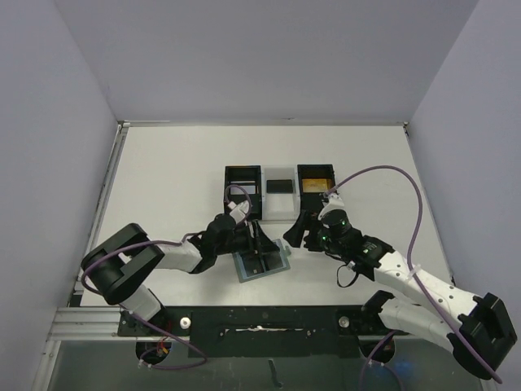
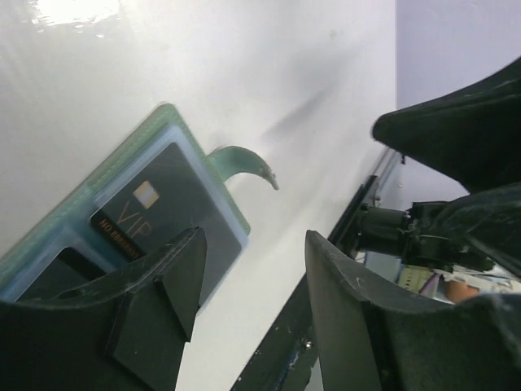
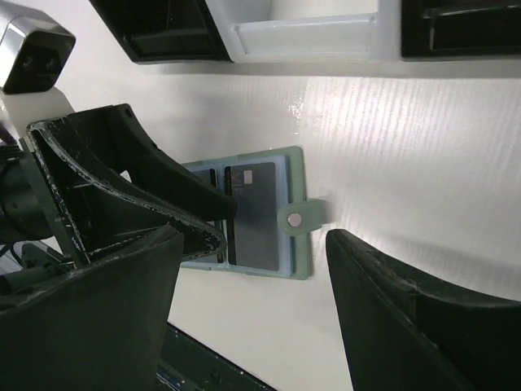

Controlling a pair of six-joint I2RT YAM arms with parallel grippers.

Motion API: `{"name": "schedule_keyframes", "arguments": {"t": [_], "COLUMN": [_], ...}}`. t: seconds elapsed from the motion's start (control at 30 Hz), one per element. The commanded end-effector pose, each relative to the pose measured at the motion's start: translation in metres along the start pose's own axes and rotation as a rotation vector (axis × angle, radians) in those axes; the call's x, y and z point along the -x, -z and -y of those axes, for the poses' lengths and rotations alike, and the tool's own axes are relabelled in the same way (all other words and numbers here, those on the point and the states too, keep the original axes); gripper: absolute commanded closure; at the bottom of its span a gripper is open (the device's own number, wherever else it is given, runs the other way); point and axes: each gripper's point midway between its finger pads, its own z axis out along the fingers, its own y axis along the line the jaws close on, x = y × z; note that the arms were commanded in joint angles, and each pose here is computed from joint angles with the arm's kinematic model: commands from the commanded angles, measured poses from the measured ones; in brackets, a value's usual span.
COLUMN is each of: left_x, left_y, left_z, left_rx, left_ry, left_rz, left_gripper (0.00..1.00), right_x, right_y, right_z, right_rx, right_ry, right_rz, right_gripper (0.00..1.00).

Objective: Take the credit cards out of the card holder

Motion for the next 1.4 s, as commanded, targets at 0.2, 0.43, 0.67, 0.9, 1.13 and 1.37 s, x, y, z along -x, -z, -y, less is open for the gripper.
{"name": "schedule_keyframes", "arguments": {"t": [0.2,0.43,0.67,0.9,1.13,1.37], "left_x": [0.012,0.013,0.018,0.017,0.011,0.008], "left_y": [0.028,0.026,0.030,0.026,0.012,0.010], "left_z": [-0.021,-0.014,-0.021,-0.012,-0.032,-0.037], "left_rx": [0.188,0.140,0.184,0.142,0.312,0.309], "left_ry": [-0.044,0.002,0.023,0.015,-0.018,-0.016], "left_rz": [0.096,0.115,0.152,0.134,0.037,0.038], "left_gripper": [0.50,0.53,0.56,0.56,0.62,0.70], "right_x": [0.011,0.001,-0.015,-0.030,-0.061,-0.079], "right_y": [0.008,-0.004,-0.026,-0.050,-0.062,-0.051], "right_z": [-0.023,-0.037,-0.036,-0.006,0.025,0.036], "right_rx": [0.167,0.247,0.232,0.079,-0.005,0.008], "right_ry": [-0.038,0.016,0.049,0.069,0.011,-0.106], "right_rz": [0.050,-0.023,-0.140,-0.219,-0.272,-0.230], "right_gripper": [0.46,0.55,0.64,0.64,0.73,0.81]}}
